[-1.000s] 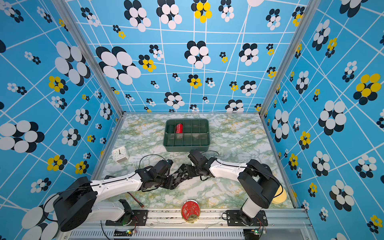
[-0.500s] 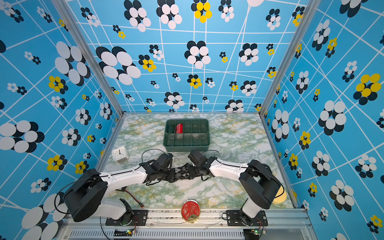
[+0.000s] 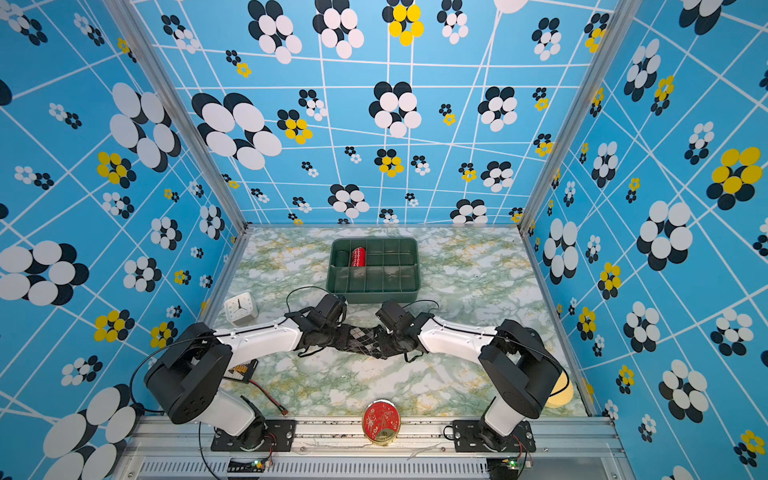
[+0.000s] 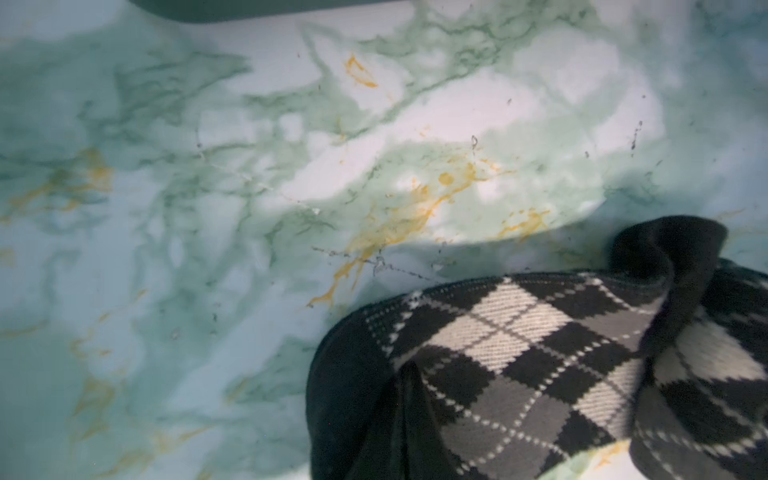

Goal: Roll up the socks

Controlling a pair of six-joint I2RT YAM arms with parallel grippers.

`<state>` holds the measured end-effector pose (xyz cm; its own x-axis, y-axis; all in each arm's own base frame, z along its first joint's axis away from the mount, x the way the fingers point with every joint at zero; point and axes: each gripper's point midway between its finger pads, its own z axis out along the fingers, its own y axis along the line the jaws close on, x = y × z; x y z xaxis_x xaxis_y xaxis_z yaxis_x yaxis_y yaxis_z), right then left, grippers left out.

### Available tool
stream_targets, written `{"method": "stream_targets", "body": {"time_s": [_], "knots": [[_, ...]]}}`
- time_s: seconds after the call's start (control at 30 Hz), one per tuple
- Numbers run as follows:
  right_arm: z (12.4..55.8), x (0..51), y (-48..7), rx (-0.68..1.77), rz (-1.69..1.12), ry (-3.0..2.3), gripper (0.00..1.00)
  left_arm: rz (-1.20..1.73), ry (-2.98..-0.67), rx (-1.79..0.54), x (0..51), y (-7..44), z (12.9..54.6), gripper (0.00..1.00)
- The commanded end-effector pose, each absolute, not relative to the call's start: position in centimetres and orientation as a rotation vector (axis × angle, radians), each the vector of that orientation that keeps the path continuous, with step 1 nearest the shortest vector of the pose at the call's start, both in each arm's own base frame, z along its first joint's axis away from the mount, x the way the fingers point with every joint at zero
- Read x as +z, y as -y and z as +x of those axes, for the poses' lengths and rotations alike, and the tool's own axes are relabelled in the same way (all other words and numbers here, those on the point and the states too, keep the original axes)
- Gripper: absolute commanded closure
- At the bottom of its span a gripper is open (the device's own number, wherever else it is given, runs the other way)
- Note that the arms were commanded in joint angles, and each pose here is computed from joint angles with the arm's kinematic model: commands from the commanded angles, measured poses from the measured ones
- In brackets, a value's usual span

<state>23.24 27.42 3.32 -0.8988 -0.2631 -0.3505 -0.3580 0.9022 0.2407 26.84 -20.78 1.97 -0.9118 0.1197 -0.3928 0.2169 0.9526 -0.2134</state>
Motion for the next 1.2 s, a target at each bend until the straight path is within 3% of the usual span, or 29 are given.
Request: {"method": "stream_targets", "body": {"time_s": [0.0, 0.2, 0.67, 0.93, 1.17], "knots": [[22.4, 2.9, -26.3, 0.341, -0.513, -2.797, 0.87, 0.257, -2.835, -0.221, -0.5, 18.1, 24.8, 0.92], [22.6, 3.0, -26.5, 0.339, -0.519, -2.798, 0.86, 0.274, -2.756, -0.318, 2.5, 19.1, 25.2, 0.79], [22.7, 3.6, -27.2, 0.38, -0.498, -2.787, 0.84, 0.378, -2.444, -0.744, 11.0, 26.2, 24.8, 0.79], [22.8, 3.8, -28.1, 0.448, -0.471, -2.774, 0.83, 0.424, -2.425, -0.903, 10.6, 30.5, 23.8, 0.8], [22.8, 3.7, -28.2, 0.461, -0.459, -2.77, 0.82, 0.426, -2.471, -0.932, 8.9, 31.2, 22.9, 0.8]]}}
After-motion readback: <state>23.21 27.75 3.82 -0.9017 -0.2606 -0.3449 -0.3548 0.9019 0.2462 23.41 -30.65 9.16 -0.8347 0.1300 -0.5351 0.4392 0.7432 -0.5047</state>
